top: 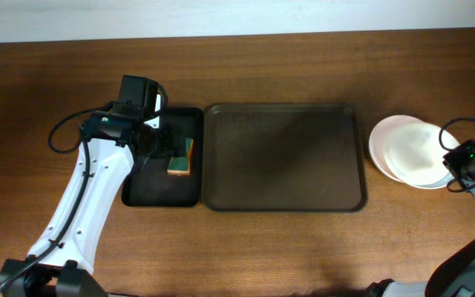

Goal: Clean dirty plates on tray and stack at the side

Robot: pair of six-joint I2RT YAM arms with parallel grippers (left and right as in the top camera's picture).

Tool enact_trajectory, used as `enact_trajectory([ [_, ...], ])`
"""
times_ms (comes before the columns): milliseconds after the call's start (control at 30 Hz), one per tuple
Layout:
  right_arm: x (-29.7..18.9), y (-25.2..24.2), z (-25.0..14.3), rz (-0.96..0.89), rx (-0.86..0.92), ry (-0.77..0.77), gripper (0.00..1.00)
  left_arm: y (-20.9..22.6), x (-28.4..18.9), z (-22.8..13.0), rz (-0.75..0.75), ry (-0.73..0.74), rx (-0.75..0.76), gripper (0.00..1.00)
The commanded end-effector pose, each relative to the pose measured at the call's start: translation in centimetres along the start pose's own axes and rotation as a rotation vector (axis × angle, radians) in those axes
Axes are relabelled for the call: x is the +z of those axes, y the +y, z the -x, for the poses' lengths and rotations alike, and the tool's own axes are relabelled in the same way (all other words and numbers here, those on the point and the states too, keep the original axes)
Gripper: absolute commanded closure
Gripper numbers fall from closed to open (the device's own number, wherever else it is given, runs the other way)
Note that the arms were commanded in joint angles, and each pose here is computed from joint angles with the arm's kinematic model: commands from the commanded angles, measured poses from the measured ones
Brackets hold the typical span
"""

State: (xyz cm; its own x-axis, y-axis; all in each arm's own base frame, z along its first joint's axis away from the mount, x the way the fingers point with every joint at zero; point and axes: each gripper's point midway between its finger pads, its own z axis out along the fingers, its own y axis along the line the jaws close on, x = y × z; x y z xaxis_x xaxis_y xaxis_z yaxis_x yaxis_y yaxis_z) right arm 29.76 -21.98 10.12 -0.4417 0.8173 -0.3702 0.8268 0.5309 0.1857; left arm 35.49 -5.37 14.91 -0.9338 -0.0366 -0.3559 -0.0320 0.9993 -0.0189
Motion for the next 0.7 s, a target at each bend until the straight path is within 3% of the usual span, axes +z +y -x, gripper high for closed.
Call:
enact_trajectory([
  [0,-0.5,4.1,-0.8,0.238,-0.064,0.055,0.57,0.2,-0.3,-0.1,-0.001,-0.009,0.009,0.0],
  [333,-3.2,13.2,-8.2,0.442,-0.531,0.144,0.37,-0.1,-0.3,0.2,-0.014,-0.023,0.008,0.0],
  [467,-6.2,15.6,-11.2,0.398,-0.719,0.113,0.29,-0.3,-0.5,0.1,-0.039,-0.013,0.002,0.0],
  [567,-8.6,15.6,-12.4,0.351,-0.822,0.089,0.05,-0.1,-0.9,-0.6,-0.092,0.022,-0.03,0.0],
  [667,-11.6,15.1,-13.3,0.36,-0.86,0.052,0.01,1.0,-2.2,-1.1,-0.086,0.017,-0.044,0.0],
])
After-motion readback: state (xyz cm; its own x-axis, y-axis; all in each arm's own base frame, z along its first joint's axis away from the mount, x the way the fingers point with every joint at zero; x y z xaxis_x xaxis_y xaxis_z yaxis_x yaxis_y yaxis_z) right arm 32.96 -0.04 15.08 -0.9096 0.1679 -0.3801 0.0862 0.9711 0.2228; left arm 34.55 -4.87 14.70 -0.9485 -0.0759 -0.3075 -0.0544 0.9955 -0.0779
